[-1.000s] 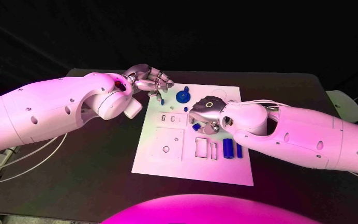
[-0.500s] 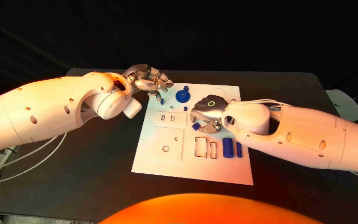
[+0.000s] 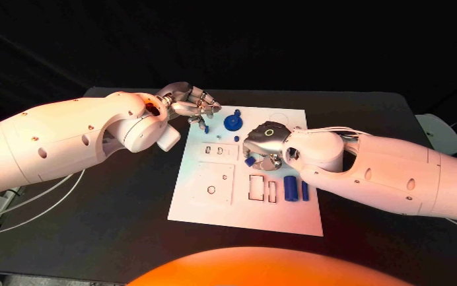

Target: Assemble the parts on the task board

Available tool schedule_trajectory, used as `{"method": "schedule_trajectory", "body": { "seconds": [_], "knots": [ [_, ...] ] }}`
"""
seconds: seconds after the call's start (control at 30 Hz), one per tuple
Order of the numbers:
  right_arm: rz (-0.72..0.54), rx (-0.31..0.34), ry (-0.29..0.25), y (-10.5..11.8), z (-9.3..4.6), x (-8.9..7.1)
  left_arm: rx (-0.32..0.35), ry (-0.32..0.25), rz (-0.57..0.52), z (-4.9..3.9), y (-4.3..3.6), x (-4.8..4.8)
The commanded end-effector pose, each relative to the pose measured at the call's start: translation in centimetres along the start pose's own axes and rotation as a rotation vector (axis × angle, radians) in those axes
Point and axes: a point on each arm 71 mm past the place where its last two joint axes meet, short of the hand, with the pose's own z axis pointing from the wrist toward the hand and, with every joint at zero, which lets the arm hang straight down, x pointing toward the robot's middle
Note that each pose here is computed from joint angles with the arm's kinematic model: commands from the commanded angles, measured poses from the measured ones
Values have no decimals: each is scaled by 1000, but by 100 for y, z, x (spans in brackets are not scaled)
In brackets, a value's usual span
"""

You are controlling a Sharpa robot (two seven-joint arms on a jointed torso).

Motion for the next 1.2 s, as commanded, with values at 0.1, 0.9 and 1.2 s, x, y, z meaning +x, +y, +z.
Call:
{"method": "schedule_trajectory", "body": {
  "seconds": [0.1, 0.9, 1.2],
  "knots": [
    [-1, 2, 19, 2, 14, 17, 2, 20, 2, 8, -12, 25],
    [14, -2, 60, 32, 49, 74, 0, 24, 6, 16, -13, 34],
    [29, 15, 22, 18, 24, 61, -1, 24, 7, 19, -11, 33]
  ]
}}
